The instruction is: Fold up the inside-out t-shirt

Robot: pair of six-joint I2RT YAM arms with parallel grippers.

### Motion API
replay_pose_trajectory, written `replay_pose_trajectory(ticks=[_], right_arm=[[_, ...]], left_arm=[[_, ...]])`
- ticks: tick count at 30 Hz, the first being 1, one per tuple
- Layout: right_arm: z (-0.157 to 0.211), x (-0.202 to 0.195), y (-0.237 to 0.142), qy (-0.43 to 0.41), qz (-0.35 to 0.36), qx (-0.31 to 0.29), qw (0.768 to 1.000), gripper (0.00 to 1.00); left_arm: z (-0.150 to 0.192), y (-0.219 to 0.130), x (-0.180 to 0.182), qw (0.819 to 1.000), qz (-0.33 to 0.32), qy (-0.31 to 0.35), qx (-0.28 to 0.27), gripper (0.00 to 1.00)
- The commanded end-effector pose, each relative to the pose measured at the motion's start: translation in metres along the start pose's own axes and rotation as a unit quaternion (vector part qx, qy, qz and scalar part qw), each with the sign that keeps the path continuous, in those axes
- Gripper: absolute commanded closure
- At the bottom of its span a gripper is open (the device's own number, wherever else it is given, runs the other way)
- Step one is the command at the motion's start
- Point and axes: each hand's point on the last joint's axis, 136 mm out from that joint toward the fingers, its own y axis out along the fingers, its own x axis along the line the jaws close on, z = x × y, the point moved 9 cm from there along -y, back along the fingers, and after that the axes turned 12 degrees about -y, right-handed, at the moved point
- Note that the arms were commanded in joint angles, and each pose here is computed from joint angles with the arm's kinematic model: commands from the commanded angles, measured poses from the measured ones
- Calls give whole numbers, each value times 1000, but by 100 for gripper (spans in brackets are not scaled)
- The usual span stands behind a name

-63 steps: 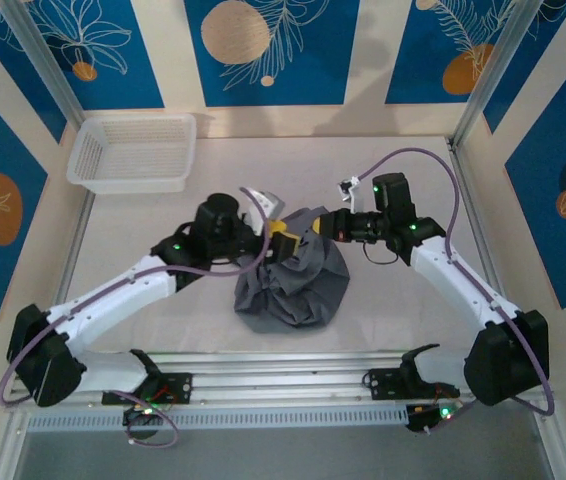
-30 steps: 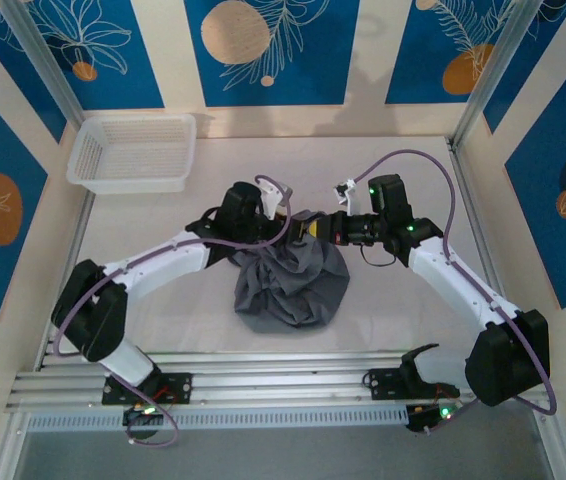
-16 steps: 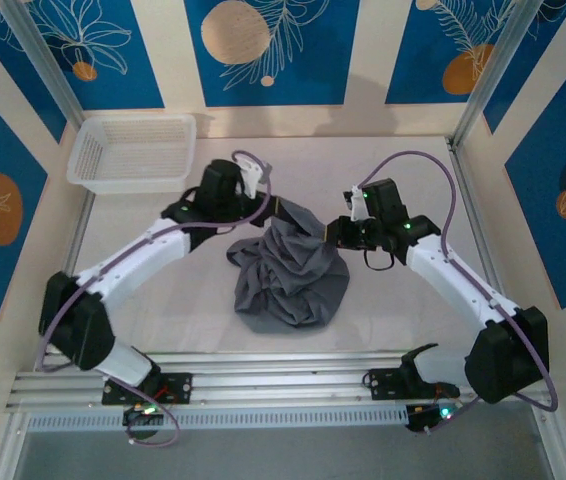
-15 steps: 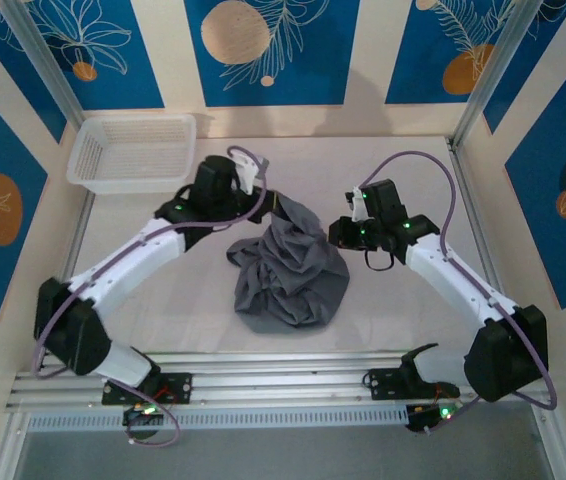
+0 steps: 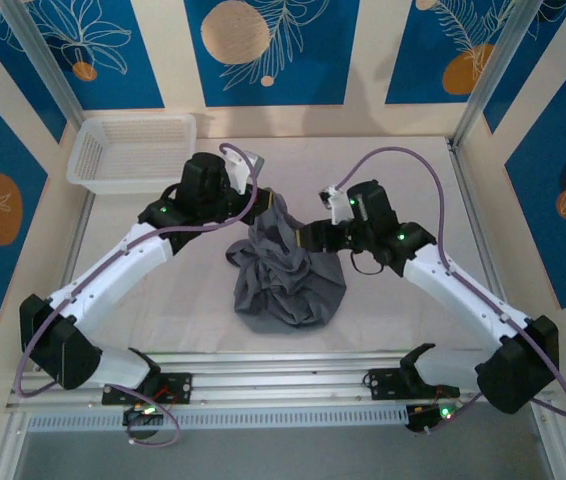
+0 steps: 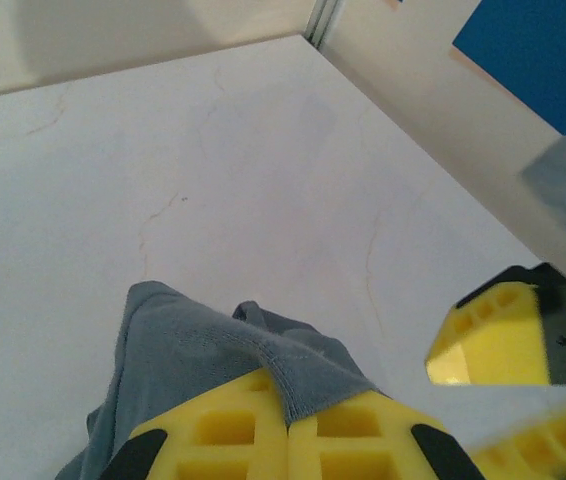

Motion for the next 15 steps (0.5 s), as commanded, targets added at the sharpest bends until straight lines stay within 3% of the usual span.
replay_pose_trajectory(ticks=[1,5,8,10,12,13,15], right_arm=[[-32,28,-1,-100,-32,-89,991,39],[-41,18,22,-102,37,-85,990,39],[-41,13,43,-112,50,-58,991,48],[-41,11,52,-104,55,-43,992,59],[-39,4,58,-75,72,-33,994,84],[-37,1,60,-55,71,-24,996,91],[-28,-4,66,-22,56,-5,998,93]], left_arm=[[-4,-2,-5,1000,15,3,3,100],[-4,-4,-4,1000,11,-2,1,100],[-5,-8,-6,1000,9,-2,-5,100],[-6,-11,-6,1000,6,2,-8,100],[-6,-13,-5,1000,-6,5,-11,100],[-6,-14,-3,1000,-18,6,-14,100],[-8,-18,3,998,-51,-4,-25,100]])
